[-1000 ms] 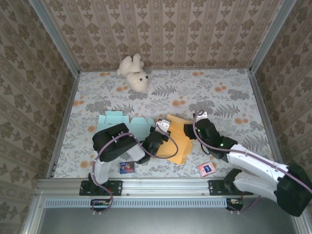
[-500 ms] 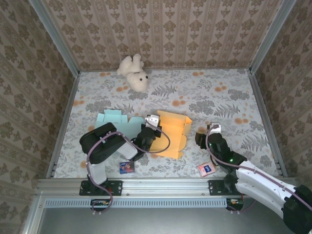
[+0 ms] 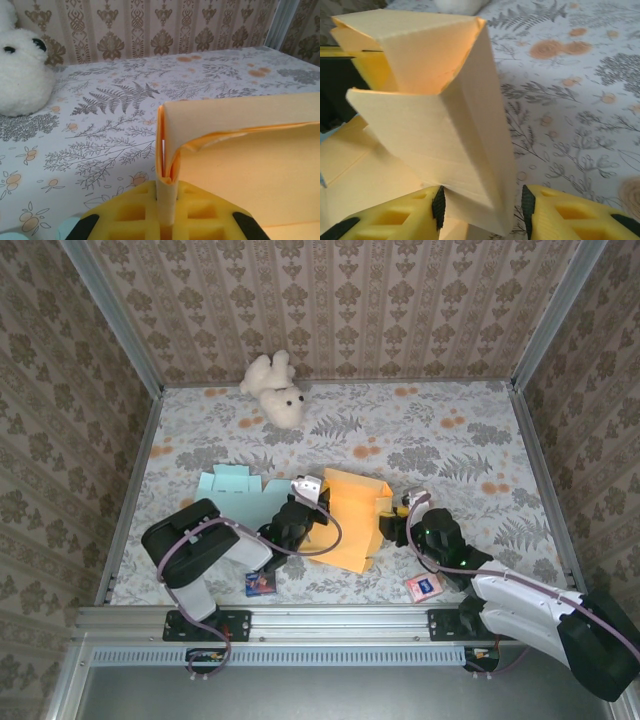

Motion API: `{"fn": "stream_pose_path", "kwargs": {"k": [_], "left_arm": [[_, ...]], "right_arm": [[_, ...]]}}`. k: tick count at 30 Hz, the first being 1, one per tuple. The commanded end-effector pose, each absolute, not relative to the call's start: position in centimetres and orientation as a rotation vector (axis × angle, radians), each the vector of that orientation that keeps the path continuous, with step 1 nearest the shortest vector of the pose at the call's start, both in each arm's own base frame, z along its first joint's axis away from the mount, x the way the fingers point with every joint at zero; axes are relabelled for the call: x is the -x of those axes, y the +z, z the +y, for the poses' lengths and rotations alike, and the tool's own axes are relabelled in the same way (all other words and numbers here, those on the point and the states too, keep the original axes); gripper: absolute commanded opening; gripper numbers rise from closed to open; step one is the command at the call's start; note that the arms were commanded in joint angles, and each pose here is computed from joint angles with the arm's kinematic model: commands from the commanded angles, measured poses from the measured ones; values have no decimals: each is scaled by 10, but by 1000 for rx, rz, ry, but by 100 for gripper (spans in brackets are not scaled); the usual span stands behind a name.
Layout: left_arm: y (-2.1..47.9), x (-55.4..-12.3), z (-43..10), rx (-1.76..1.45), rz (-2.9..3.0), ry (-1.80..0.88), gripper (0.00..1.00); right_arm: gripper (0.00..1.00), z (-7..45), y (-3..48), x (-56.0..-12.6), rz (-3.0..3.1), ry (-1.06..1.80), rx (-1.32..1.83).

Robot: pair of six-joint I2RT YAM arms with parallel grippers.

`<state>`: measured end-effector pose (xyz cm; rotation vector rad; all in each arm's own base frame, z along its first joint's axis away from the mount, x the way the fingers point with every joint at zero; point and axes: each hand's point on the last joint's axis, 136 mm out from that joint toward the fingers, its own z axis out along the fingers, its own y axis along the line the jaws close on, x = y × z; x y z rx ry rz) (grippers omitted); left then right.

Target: Fold the paper box

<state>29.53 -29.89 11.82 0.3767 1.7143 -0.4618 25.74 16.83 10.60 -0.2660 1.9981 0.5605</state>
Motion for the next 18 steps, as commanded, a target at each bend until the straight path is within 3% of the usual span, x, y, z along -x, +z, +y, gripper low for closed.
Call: {"fn": "stream_pose_path", "kwargs": {"k": [1,10,18], "left_arm": [[122,-291,-304,-377,1723,-532,0],[126,-290,-312,-375,1726,-554,0],[133,-285,-320,-384,1731,-546,0]], "right_arm": [[43,183,134,-260,1909,633,317],[32,184,148,-268,1916,578,280],[34,181,149,-289,1946,468,200]]}}
